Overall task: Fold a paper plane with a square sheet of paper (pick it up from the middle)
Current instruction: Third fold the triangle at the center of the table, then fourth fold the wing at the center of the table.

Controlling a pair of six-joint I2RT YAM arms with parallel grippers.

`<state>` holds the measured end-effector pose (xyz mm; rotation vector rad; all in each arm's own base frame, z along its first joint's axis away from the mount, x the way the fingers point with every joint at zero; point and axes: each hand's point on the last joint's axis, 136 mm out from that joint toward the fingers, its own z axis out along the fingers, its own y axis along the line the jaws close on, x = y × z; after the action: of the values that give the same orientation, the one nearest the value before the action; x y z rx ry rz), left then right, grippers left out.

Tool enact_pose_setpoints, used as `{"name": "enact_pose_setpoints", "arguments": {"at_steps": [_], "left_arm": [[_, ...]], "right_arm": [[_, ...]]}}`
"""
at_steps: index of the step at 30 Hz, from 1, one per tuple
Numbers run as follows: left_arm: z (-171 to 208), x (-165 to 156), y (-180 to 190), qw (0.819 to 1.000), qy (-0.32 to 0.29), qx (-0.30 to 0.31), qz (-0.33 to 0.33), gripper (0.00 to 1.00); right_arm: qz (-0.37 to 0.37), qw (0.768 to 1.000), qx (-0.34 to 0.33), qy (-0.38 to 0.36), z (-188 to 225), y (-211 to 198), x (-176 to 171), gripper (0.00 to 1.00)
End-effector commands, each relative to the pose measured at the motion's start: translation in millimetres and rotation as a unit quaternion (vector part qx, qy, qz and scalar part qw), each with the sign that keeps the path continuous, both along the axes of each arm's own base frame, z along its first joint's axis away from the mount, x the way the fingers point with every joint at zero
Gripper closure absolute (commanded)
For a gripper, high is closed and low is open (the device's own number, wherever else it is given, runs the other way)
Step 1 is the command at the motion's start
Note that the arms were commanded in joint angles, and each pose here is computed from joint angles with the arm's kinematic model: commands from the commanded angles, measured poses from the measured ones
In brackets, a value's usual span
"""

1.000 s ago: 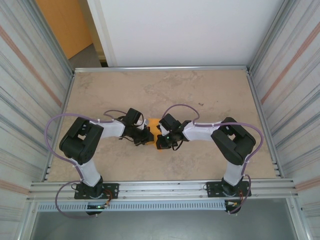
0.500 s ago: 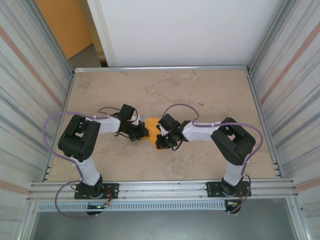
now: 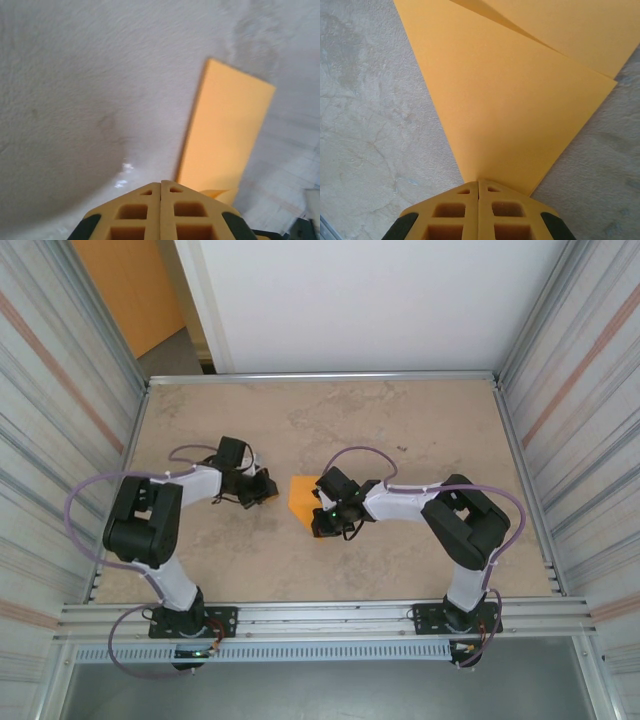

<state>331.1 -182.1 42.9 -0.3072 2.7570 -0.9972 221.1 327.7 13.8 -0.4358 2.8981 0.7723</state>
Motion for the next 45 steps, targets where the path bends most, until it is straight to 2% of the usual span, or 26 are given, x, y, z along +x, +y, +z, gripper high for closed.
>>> {"name": "enact_pose_setpoints", "arguments": {"at_steps": [1, 6, 11, 17, 27, 37, 45], "left_arm": [[32, 4, -17, 0.998, -0.045, -0.031, -0.018, 0.95], [21, -19, -61, 0.996, -0.026, -0.047, -0.071, 0.95], [2, -28, -77, 0.995, 0.002, -0.044, -0.086, 0.96], [-23, -34, -70, 0.996, 0.028, -0.017, -0.082, 0.97], [-49, -44, -56, 0.995, 0.055, 0.022, -0.075, 0.98], [-60, -49, -45, 0.993, 0.078, 0.060, -0.066, 0.99], [-76, -59, -32, 0.986, 0.117, 0.100, -0.060, 1.00]], "right_arm": [[0.014, 0.992, -0.115, 0.059, -40, -52, -30, 1.00], [0.035, 0.994, -0.098, 0.044, -32, -52, -19, 0.99], [0.046, 0.996, -0.073, 0.032, -23, -47, -9, 0.98], [0.034, 0.998, -0.048, 0.026, -13, -37, 0, 0.98], [0.017, 0.999, 0.028, -0.003, 26, 1, 22, 0.96], [0.020, 0.999, 0.030, 0.020, 8, 15, 22, 0.97], [0.020, 0.999, 0.004, 0.047, -16, -9, 0, 0.98]]}}
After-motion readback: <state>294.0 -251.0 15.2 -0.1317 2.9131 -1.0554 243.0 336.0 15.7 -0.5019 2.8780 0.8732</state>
